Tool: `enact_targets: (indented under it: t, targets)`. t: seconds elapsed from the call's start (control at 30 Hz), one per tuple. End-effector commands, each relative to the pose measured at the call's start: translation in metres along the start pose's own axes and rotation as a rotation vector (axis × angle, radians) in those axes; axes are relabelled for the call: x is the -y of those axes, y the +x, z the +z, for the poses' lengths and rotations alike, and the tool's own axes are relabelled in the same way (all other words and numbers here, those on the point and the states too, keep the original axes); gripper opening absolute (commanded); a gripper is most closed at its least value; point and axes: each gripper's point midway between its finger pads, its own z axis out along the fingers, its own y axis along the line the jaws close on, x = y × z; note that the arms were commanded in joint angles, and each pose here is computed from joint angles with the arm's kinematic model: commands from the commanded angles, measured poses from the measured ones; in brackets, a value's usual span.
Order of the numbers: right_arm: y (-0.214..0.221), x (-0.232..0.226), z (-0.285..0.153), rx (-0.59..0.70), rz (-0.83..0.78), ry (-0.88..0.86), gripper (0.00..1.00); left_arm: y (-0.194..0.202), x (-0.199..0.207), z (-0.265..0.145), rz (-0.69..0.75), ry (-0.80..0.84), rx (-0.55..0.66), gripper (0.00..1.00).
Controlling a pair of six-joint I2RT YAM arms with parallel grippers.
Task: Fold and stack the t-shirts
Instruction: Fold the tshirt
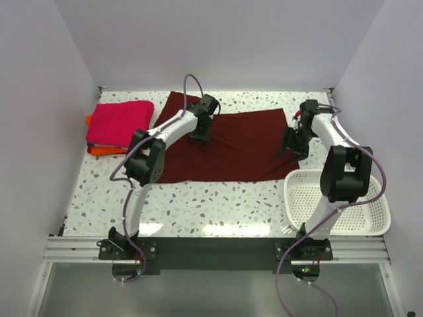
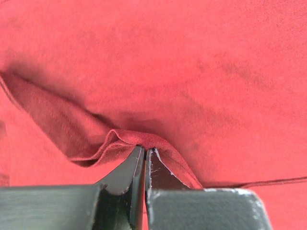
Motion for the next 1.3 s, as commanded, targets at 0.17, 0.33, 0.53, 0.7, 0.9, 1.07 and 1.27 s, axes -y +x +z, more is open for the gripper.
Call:
enact_targets:
  t: [0.17,0.33,0.53,0.7,0.9,1.07,1.27]
  targets:
    - [-0.002,-0.003,-0.011,0.013,0.004,0.002,0.59,-0.016,0.007,0.005,0.078,0.02,0.034,0.0]
    - [-0.005,0.002,-0.012,0.024,0.017,0.034,0.59,-0.032,0.018,0.004,0.096,0.072,0.085,0.09]
    - [-0.023,-0.001,-0.011,0.055,0.021,0.04,0.59,-0.053,0.028,-0.007,0.089,0.122,0.157,0.64]
    - [-0.057,-0.003,-0.014,0.118,0.014,0.061,0.59,-0.084,0.039,-0.043,0.034,0.198,0.271,0.91]
    - [-0.083,0.008,0.014,0.091,0.006,0.134,0.54,-0.066,0.021,-0.065,-0.069,0.164,0.245,0.98]
    - [-0.083,0.023,0.026,0.062,-0.011,0.21,0.53,-0.012,-0.003,-0.068,-0.118,0.103,0.175,1.0]
    - [-0.075,0.035,0.028,0.037,-0.005,0.267,0.53,0.045,-0.013,-0.045,-0.168,0.11,0.045,1.0]
